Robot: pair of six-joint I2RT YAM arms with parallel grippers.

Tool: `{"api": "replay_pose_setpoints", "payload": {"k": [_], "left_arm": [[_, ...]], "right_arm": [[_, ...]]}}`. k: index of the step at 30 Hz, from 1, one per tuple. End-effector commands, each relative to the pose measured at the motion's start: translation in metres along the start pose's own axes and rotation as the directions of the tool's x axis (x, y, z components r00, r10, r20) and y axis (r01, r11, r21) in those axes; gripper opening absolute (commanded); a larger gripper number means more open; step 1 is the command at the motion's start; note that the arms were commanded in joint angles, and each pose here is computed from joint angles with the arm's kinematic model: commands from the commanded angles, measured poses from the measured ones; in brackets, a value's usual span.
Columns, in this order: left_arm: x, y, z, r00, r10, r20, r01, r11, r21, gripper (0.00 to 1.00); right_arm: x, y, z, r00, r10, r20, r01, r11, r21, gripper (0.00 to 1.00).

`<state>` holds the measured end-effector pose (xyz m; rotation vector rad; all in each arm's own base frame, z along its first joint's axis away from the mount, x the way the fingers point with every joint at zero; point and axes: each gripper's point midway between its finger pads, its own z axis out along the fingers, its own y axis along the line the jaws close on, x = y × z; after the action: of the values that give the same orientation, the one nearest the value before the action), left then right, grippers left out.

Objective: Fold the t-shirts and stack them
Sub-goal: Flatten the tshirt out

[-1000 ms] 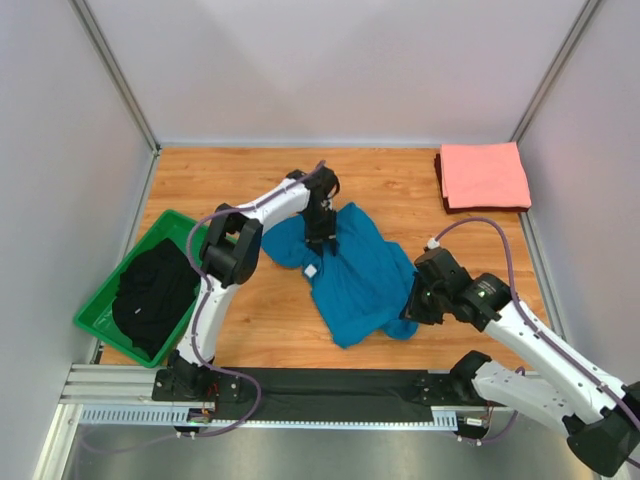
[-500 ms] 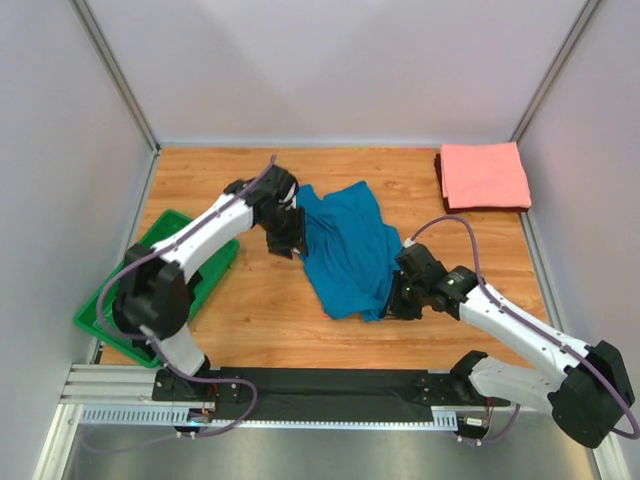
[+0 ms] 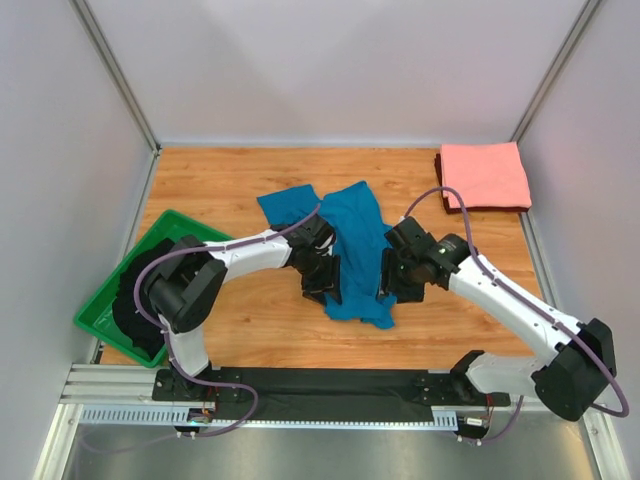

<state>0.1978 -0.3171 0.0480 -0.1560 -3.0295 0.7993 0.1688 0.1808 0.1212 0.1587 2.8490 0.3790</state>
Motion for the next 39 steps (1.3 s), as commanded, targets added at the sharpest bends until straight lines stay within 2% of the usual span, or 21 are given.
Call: {"api": "replay_pose_setpoints", "payload": {"k": [1, 7, 10, 14, 16, 17, 20, 22, 25, 31, 34, 35, 39], "left_arm": [[-0.015, -0.015, -0.002, 0.998, 0.01, 0.06, -0.012, 1.0, 0.029, 0.54], [-0.005, -0.006, 0.01, 0.998, -0.025, 0.061, 0.024, 1.0, 0.009, 0.54], [0.002, -0.008, 0.017, 0.999, -0.029, 0.031, 0.029, 1.0, 0.01, 0.52], [0.01, -0.002, 0.015, 0.999, -0.038, 0.015, 0.038, 0.999, -0.026, 0.47], [0.014, 0.001, 0.01, 0.999, -0.033, 0.02, 0.033, 0.999, -0.034, 0.37], [0.014, 0.002, 0.004, 0.999, -0.033, 0.034, 0.035, 0.998, -0.046, 0.25], [0.018, 0.006, -0.004, 0.999, -0.03, 0.043, 0.033, 0.997, -0.07, 0.07], [0.019, 0.004, -0.012, 0.998, -0.021, 0.054, 0.025, 0.997, -0.066, 0.01], [0.018, 0.006, -0.024, 0.997, -0.017, 0.08, 0.024, 0.996, -0.087, 0.0], [0.019, 0.016, -0.039, 0.994, 0.0, 0.106, 0.016, 0.988, -0.153, 0.0], [0.025, 0.024, -0.044, 0.996, -0.008, 0.091, 0.025, 0.981, -0.191, 0.0], [0.026, 0.026, -0.046, 0.995, -0.011, 0.094, 0.029, 0.98, -0.199, 0.0], [0.028, 0.039, -0.063, 0.991, -0.026, 0.132, 0.061, 0.96, -0.272, 0.0]], "right_arm": [[-0.02, -0.026, -0.014, 0.998, 0.013, 0.057, -0.021, 0.992, 0.127, 0.53], [-0.036, -0.048, 0.01, 0.966, 0.257, 0.041, -0.26, 0.952, 0.158, 0.51], [-0.051, -0.053, 0.022, 0.947, 0.315, 0.063, -0.321, 0.938, 0.134, 0.51], [-0.061, -0.056, 0.048, 0.941, 0.332, 0.06, -0.337, 0.931, 0.137, 0.5], [-0.07, -0.045, 0.063, 0.946, 0.32, 0.051, -0.323, 0.944, 0.063, 0.51], [-0.066, -0.048, 0.075, 0.95, 0.313, 0.021, -0.313, 0.946, 0.083, 0.5], [-0.069, -0.057, 0.09, 0.948, 0.317, 0.015, -0.316, 0.939, 0.133, 0.5], [-0.074, -0.059, 0.094, 0.948, 0.318, 0.031, -0.319, 0.939, 0.133, 0.5], [-0.075, -0.071, 0.102, 0.947, 0.318, 0.046, -0.32, 0.929, 0.186, 0.48], [-0.069, -0.084, 0.118, 0.947, 0.32, 0.025, -0.317, 0.92, 0.233, 0.27], [-0.069, -0.101, 0.116, 0.953, 0.299, 0.036, -0.297, 0.91, 0.29, 0.1], [-0.071, -0.11, 0.112, 0.95, 0.31, 0.045, -0.308, 0.897, 0.316, 0.0], [-0.066, -0.136, 0.075, 0.94, 0.337, 0.056, -0.33, 0.854, 0.401, 0.0]]}}
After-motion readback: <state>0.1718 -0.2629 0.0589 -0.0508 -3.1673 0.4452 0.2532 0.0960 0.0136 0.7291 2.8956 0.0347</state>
